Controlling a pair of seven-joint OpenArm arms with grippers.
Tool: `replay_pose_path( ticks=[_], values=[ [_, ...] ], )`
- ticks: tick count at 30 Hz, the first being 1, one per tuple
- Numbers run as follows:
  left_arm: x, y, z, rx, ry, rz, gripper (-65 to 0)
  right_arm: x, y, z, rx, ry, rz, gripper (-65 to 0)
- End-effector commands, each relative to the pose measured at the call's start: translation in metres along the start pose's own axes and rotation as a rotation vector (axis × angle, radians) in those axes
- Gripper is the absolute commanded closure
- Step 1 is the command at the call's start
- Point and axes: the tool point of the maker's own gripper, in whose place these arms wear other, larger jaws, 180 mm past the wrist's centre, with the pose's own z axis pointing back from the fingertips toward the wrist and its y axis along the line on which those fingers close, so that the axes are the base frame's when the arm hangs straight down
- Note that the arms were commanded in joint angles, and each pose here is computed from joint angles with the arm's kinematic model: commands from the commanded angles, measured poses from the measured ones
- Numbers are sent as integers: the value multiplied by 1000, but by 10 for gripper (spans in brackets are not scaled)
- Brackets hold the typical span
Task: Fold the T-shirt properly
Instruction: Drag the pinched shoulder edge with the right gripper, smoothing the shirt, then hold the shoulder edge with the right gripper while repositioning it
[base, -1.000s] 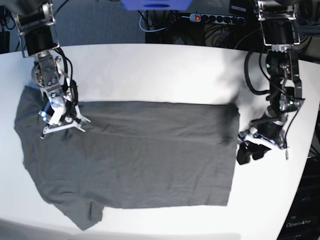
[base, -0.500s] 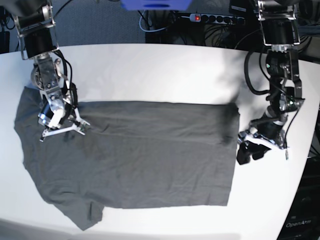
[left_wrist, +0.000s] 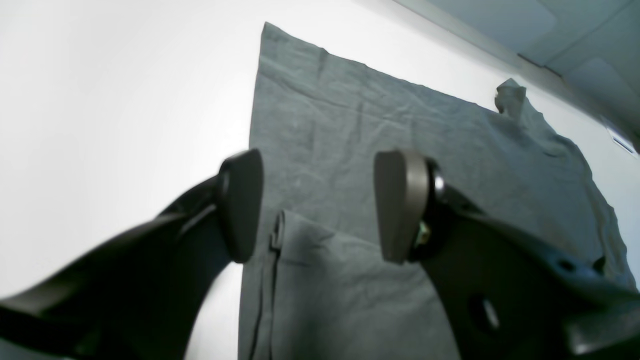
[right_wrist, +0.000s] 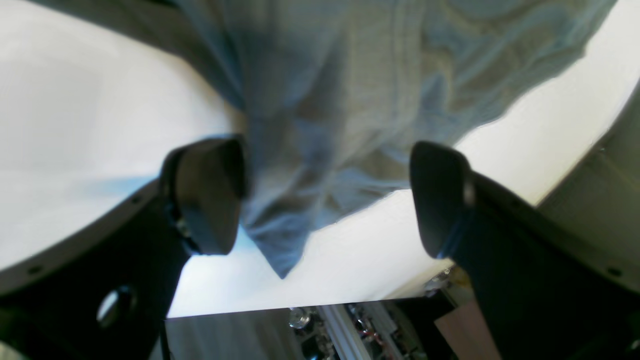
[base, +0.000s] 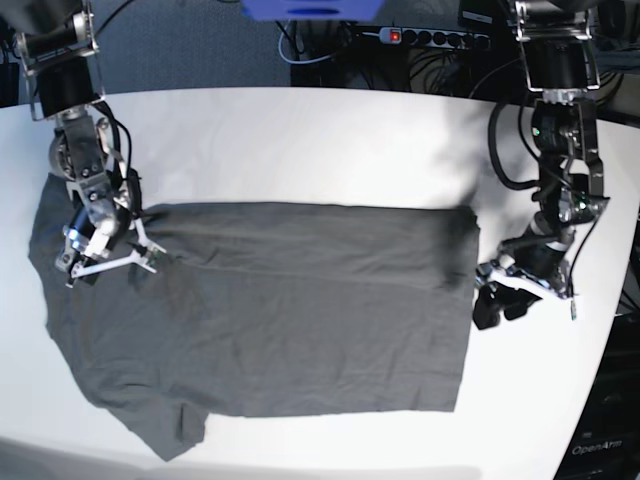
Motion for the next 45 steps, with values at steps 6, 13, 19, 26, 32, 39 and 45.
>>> replay_pose_path(
  ticks=[6, 13, 19, 26, 32, 39, 45],
  values=[
    [23, -6, 0, -25, -61, -19, -352, -20, -29, 7, -78, 39, 1, -502],
    [23, -6, 0, -25, -61, -19, -352, -28, -15, 2, -52, 56, 19, -502],
    [23, -6, 0, -25, -61, -19, -352, -35, -21, 1, -69, 70, 29, -502],
    [25, -3, 1, -20, -60, -32, -352, -29, -35, 3, -172, 70, 76, -502],
    [24, -2, 2, -18, -57, -31, -352, -19, -41, 7, -222, 65, 96, -502],
    [23, -2, 2, -17, -55, -31, -352, -6, -58, 13, -262, 12, 93, -502],
    [23, -2, 2, -17, -55, -31, -352, -4, -61, 12, -265, -16, 104, -502]
  ],
)
